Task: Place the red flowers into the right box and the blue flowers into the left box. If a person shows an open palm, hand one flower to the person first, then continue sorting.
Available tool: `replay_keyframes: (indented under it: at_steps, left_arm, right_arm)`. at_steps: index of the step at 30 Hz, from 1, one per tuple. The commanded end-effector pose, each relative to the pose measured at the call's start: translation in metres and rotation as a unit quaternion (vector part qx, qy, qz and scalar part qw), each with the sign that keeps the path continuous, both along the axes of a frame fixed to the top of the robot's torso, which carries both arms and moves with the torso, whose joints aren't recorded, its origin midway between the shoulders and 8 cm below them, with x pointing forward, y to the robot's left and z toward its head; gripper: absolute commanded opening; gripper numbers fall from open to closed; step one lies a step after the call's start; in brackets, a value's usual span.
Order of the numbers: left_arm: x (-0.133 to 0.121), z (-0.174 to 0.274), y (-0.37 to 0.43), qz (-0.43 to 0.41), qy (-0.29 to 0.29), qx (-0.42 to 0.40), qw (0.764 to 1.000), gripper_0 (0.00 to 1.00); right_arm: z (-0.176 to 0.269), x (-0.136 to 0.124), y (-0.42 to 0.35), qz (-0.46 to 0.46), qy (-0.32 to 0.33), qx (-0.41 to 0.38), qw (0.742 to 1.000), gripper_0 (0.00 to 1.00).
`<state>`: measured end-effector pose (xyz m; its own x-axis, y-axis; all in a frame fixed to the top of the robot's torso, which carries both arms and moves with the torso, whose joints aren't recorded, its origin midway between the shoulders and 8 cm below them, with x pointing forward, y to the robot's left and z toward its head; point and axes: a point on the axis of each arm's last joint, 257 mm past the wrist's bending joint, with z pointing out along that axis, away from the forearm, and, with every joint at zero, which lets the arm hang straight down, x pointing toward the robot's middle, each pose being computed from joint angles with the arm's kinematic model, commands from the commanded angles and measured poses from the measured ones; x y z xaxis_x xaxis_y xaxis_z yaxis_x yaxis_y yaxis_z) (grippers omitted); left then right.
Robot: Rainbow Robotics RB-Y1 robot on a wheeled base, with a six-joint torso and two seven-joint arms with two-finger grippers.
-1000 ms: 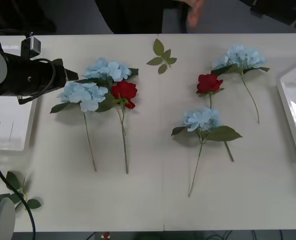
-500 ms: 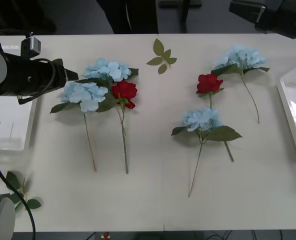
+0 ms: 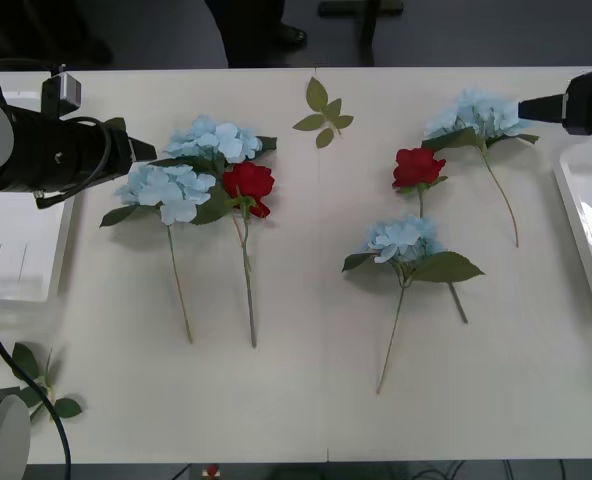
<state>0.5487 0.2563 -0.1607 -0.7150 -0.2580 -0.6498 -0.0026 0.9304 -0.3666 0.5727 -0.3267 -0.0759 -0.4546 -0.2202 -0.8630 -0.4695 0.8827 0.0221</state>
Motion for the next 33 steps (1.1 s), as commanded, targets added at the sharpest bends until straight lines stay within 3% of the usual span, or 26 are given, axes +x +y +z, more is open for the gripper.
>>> replay_keyframes:
  at_steps: [1, 7, 22, 33]
  left_arm:
    - [-0.001, 0.003, 0.005, 0.004, -0.008, 0.019, 1.0, 1.0]
    - [-0.012, -0.044, -0.009, 0.008, 0.017, 0.047, 0.999, 1.0]
    - [-0.023, -0.101, -0.04, -0.005, 0.027, 0.127, 0.992, 1.0]
    - [0.012, -0.13, -0.018, 0.008, 0.017, 0.148, 0.989, 1.0]
  right_arm:
    - [0.007, 0.006, -0.021, -0.05, 0.04, -0.017, 0.998, 1.0]
    - [-0.037, 0.017, -0.052, -0.128, 0.121, -0.036, 0.984, 1.0]
    - [-0.109, 0.054, -0.038, -0.149, 0.133, -0.061, 0.978, 1.0]
    - [-0.148, 0.065, -0.02, -0.153, 0.125, -0.101, 0.975, 1.0]
